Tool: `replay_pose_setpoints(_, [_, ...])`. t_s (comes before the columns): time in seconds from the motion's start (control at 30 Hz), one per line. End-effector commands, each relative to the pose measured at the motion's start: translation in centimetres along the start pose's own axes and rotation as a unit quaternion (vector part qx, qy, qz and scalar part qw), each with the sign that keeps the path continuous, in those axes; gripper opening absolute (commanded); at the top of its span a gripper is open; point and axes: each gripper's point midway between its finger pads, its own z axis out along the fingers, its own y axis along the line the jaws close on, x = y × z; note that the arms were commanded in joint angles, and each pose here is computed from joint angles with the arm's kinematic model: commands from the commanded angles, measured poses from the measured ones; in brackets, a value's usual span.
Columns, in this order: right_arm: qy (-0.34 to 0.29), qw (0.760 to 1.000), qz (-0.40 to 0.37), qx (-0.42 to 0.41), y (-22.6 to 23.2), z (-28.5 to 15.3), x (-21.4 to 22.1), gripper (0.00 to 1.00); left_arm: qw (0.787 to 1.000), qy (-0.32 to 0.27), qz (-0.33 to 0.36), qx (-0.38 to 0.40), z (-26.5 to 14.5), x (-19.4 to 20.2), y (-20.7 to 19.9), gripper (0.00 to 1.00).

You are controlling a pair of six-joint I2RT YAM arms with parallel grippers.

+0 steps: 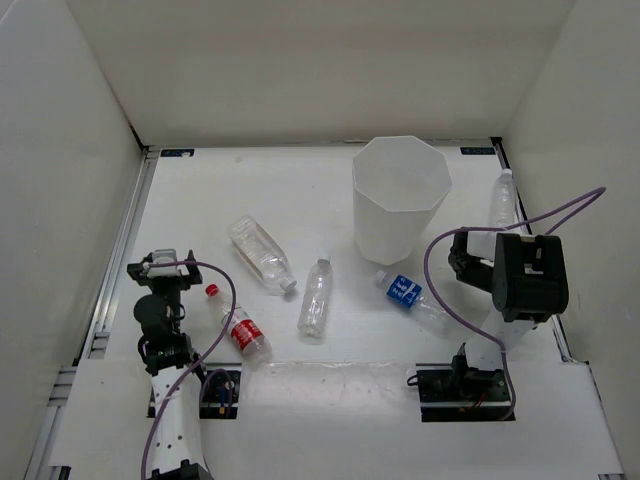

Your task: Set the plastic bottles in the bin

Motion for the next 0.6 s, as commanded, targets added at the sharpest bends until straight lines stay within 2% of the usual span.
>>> replay_pose_setpoints(0.0, [-0.006, 0.999, 0.033, 0.021, -0.5, 0.0, -1.8, 0.99, 0.996, 0.088, -0.011, 0.017, -2.0, 8.8, -1.5, 1.00])
replay_pose_setpoints(0.07, [0.000, 1.000, -0.009, 0.019, -0.2, -0.2, -2.6, 0.99, 0.996, 0.088, -0.011, 0.017, -2.0, 8.8, -1.5, 1.00])
replay_pose_setpoints(0.17, [0.007, 1.000, -0.018, 0.000, 0.8, -1.0, -4.8, 0.99, 0.996, 0.092, -0.011, 0.017, -2.1, 9.0, -1.5, 1.00])
replay_pose_setpoints(0.27, [-0.002, 1.000, 0.019, -0.022, 0.3, -1.4, -7.8, 0.99, 0.996, 0.092, -0.011, 0.017, -2.1, 9.0, -1.5, 1.00])
replay_pose_setpoints(0.37, [-0.001, 0.988, 0.140, -0.059, -1.8, -2.3, -11.8, 0.99, 0.996, 0.092, -0.011, 0.017, -2.1, 9.0, -1.5, 1.00])
replay_pose_setpoints(0.4, [-0.018, 0.986, 0.148, -0.072, -2.2, -2.6, -13.2, 0.99, 0.996, 0.092, -0.011, 0.017, -2.1, 9.0, -1.5, 1.00])
replay_pose_setpoints(0.43, [-0.026, 0.977, 0.189, -0.098, -1.2, -3.4, -15.2, 0.99, 0.996, 0.092, -0.011, 0.017, -2.1, 9.0, -1.5, 1.00])
replay_pose_setpoints(0.47, [-0.048, 0.986, 0.100, -0.126, -1.7, -4.3, -16.7, 0.99, 0.996, 0.088, -0.011, 0.017, -2.0, 8.8, -1.5, 1.00])
replay_pose_setpoints(0.5, [-0.057, 0.983, 0.086, -0.149, -0.9, -5.0, -18.0, 0.99, 0.996, 0.088, -0.011, 0.017, -2.0, 8.8, -1.5, 1.00])
replay_pose_setpoints(0.53, [-0.027, 0.967, 0.123, -0.222, 2.3, -7.0, -19.4, 0.99, 0.996, 0.088, -0.011, 0.017, -2.0, 8.8, -1.5, 1.00])
replay_pose_setpoints(0.57, [-0.010, 0.952, 0.115, -0.285, 3.2, -8.3, -20.7, 0.99, 0.996, 0.088, -0.011, 0.017, -2.0, 8.8, -1.5, 1.00])
